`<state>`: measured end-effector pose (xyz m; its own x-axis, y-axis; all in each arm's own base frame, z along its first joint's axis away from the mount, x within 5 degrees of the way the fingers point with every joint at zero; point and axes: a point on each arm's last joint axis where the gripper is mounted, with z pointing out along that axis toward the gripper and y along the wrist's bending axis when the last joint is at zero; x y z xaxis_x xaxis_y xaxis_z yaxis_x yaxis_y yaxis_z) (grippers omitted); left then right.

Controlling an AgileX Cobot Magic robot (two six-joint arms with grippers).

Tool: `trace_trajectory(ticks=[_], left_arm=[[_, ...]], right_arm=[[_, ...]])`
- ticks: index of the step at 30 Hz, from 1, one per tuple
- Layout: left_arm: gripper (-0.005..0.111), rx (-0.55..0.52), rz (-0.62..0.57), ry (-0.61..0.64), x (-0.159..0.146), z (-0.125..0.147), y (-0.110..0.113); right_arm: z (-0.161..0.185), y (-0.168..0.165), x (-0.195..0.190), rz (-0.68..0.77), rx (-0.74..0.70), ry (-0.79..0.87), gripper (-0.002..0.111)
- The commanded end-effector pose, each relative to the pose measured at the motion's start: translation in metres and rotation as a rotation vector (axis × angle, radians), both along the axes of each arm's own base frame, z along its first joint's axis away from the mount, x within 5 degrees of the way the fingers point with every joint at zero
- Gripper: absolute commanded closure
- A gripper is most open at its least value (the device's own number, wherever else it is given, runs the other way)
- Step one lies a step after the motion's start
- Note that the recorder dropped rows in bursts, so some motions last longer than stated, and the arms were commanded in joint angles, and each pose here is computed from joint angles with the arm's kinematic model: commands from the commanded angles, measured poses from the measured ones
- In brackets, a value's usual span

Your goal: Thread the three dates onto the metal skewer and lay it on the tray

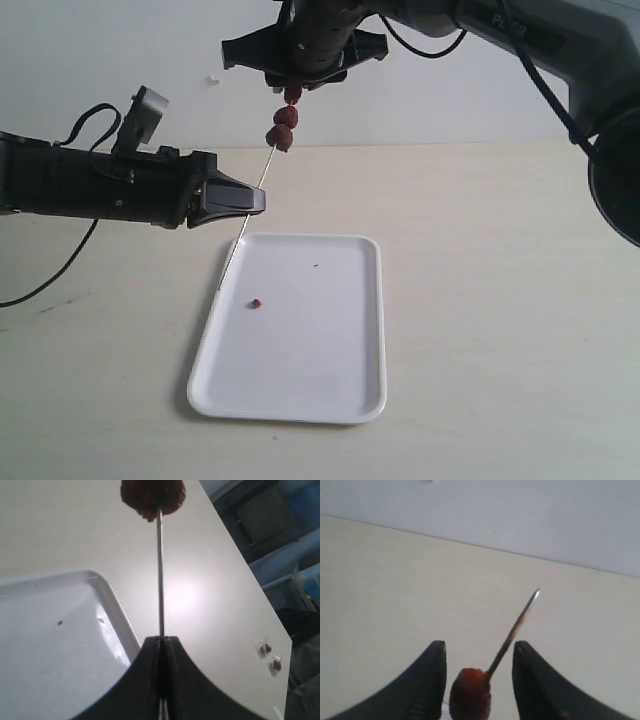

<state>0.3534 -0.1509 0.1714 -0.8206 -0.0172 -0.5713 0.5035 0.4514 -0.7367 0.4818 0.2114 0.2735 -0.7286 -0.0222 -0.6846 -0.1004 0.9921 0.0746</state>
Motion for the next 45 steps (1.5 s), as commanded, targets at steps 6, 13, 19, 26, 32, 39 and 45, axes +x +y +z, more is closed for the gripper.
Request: trace_trajectory(ticks=[6,13,19,26,32,39,45], left_arm=[[0.107,-0.004,-0.06,-0.014,-0.006,0.004,-0.002],[0.107,0.027,-0.076,0.011,-0.009,-0.001,-0.001],[0.107,0.065,-0.006,0.08,-0.016,-0.017,0.004],[0.107,0.014,0.096,0.18,-0.031,-0.034,0.009],[0.107,0.107,0.063,0.211,-0.05,-0.048,-0.014],[0.107,0.295,0.148,0.203,-0.054,-0.056,-0.043],[0.107,0.364,0.197,0.182,-0.052,-0.058,-0.048]], right_arm=[[0.02,-0.005,-0.007,-0.005,-0.025,-0.026,0.065],[0.04,-0.01,-0.016,0.012,-0.045,-0.038,0.065],[0.064,-0.016,-0.026,0.032,-0.075,-0.068,0.065],[0.085,-0.031,-0.041,0.033,-0.198,-0.05,0.065],[0.085,-0.033,-0.046,0.06,-0.236,-0.003,0.065],[0.083,-0.032,-0.053,0.086,-0.239,0.064,0.065],[0.092,-0.024,-0.064,0.144,-0.238,0.07,0.067]])
